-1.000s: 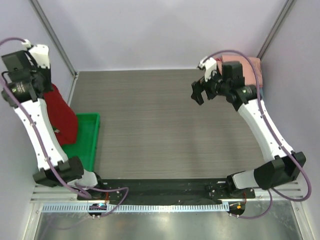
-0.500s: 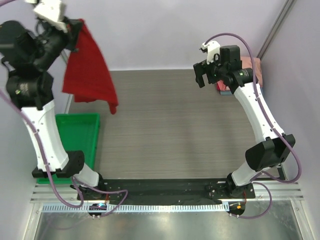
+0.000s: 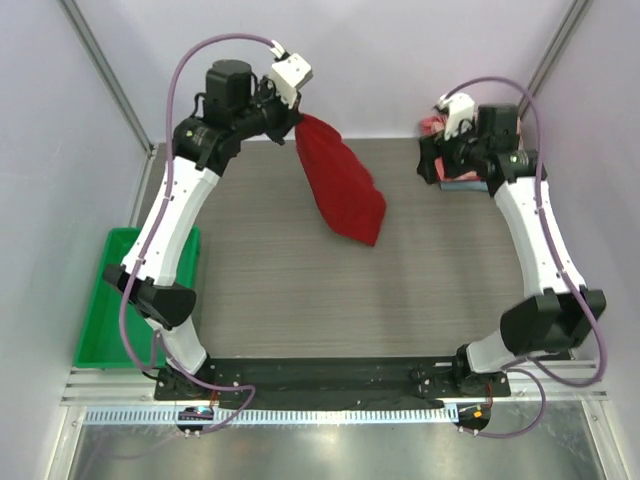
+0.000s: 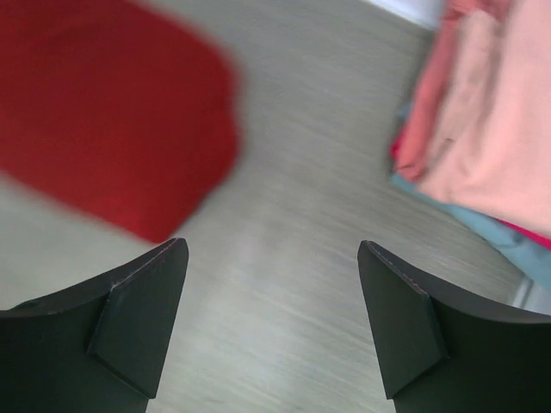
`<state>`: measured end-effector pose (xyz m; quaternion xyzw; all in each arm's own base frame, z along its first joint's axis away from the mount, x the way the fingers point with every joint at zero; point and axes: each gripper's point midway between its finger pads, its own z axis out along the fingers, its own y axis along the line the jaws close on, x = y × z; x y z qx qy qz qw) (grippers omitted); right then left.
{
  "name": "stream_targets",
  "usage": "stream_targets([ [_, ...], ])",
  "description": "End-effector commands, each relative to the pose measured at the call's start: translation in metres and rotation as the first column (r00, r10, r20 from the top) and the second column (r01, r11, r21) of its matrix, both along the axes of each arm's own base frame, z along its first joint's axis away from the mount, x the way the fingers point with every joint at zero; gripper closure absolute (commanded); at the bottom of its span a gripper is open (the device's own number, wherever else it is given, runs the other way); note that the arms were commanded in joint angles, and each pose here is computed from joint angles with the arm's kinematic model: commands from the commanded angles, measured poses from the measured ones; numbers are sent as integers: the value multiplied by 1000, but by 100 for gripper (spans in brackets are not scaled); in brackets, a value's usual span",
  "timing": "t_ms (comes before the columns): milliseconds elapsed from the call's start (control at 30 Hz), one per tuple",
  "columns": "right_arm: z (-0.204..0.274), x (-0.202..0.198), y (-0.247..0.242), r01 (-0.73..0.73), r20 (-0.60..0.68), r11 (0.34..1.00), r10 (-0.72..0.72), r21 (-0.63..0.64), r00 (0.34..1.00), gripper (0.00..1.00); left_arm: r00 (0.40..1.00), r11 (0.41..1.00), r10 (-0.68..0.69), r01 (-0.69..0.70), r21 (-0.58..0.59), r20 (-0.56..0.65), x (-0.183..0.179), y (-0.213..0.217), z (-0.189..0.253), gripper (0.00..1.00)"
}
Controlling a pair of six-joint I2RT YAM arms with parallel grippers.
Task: Fold and stack the t-shirts
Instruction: Move the tshirt to the center of the board, then flatten the tshirt out
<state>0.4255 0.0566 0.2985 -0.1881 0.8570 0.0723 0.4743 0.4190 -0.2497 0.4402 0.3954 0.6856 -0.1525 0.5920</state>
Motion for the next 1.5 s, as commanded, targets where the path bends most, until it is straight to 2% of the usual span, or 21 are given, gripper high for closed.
stream_targets([
  [0,-5,-74,62,-346,10,937,347,-58,938,16,994,983,109,-110,-149,-14,8,6,8,100],
  [33,-13,-85,67,-379,-6,922,379,-81,925,16,991,977,133,-137,-161,-35,13,6,4,100],
  [167,-40,-125,103,-521,-45,852,520,-44,853,16,987,976,129,-143,-166,-91,22,-3,-10,100],
  [233,-54,-135,123,-592,-66,804,588,-52,806,9,983,975,146,-162,-151,-112,29,-4,-20,100],
  [367,-120,-141,132,-665,-206,731,635,-151,745,8,969,973,212,-221,-63,-131,39,5,-48,100],
  [500,-154,-120,138,-663,-149,677,655,-319,741,12,942,959,284,-277,68,-176,47,18,-99,100],
  [533,-154,-110,145,-654,-110,677,662,-337,742,14,939,955,294,-283,84,-179,49,21,-107,100],
  [700,-200,-79,152,-637,-157,674,631,-374,760,26,930,943,316,-285,175,-188,53,28,-139,100],
  [733,-197,-66,152,-591,-117,704,599,-394,792,26,927,940,322,-289,180,-192,54,30,-141,100],
  [867,-196,-48,163,-567,-58,720,597,-401,800,28,922,937,330,-294,189,-202,56,35,-147,100],
  [1100,-221,-34,178,-600,-114,714,604,-362,788,34,906,920,368,-324,219,-207,56,43,-157,100],
  [1233,-244,-38,184,-638,-192,704,611,-312,768,36,900,916,380,-334,223,-213,55,51,-159,100],
  [1300,-247,-40,186,-652,-223,696,613,-300,758,49,895,914,387,-341,219,-221,57,55,-160,100],
  [1433,-250,-39,182,-647,-254,698,596,-307,762,62,892,916,388,-347,202,-232,59,58,-158,100],
  [1467,-249,-40,181,-648,-257,696,595,-310,762,69,891,916,390,-348,200,-232,60,59,-157,100],
])
